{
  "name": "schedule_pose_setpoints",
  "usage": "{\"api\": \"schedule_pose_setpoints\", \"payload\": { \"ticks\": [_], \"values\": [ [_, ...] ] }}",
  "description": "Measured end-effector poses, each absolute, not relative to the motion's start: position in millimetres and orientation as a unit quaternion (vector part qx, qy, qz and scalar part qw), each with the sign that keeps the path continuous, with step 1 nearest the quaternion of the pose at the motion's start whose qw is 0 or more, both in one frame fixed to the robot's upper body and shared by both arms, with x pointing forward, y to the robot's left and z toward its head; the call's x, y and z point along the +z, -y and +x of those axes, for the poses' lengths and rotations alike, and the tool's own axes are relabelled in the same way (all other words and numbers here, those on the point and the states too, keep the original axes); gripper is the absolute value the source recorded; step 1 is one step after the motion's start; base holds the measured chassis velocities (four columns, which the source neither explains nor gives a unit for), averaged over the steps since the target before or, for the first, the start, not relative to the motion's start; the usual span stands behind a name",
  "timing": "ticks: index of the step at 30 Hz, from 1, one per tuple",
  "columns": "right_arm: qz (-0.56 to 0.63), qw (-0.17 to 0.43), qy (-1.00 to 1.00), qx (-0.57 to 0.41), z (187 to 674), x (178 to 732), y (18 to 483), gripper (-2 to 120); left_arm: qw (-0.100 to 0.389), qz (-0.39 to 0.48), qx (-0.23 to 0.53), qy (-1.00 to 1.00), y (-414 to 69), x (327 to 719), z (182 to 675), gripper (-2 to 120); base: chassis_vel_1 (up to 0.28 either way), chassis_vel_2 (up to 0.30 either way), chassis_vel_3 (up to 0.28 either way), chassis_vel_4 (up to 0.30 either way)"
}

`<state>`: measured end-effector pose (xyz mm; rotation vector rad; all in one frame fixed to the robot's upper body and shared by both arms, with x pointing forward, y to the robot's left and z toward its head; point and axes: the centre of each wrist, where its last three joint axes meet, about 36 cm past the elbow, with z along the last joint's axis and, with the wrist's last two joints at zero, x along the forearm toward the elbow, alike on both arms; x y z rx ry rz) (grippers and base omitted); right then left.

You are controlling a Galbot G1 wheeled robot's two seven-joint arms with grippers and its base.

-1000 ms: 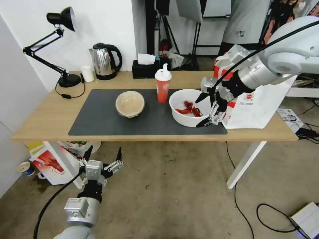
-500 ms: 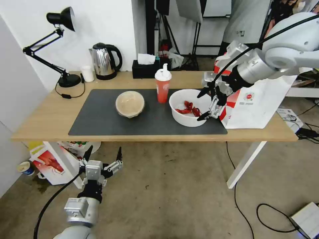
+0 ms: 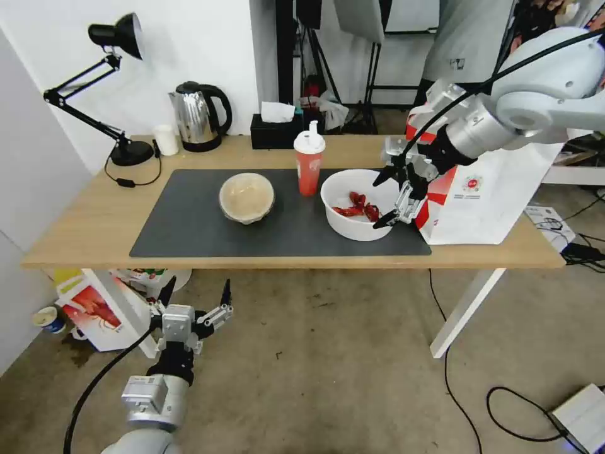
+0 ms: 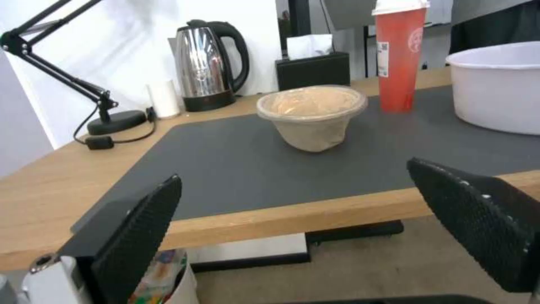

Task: Pick up the trash from the table and place it into the takeout bag.

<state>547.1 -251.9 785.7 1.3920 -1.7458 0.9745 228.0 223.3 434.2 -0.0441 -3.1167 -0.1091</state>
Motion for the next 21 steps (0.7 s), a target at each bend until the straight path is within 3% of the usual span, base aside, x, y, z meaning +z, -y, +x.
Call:
{"api": "schedule_pose_setpoints", "payload": {
  "ticks": [21],
  "values": [
    [0.548,0.366,0.656,0.367,552.5,766.3,241.9,100,0.011,-0.014,-0.035,0.999,-223.3,434.2,228.0,100,0.000,0.000,0.000,0.000]
  ]
}}
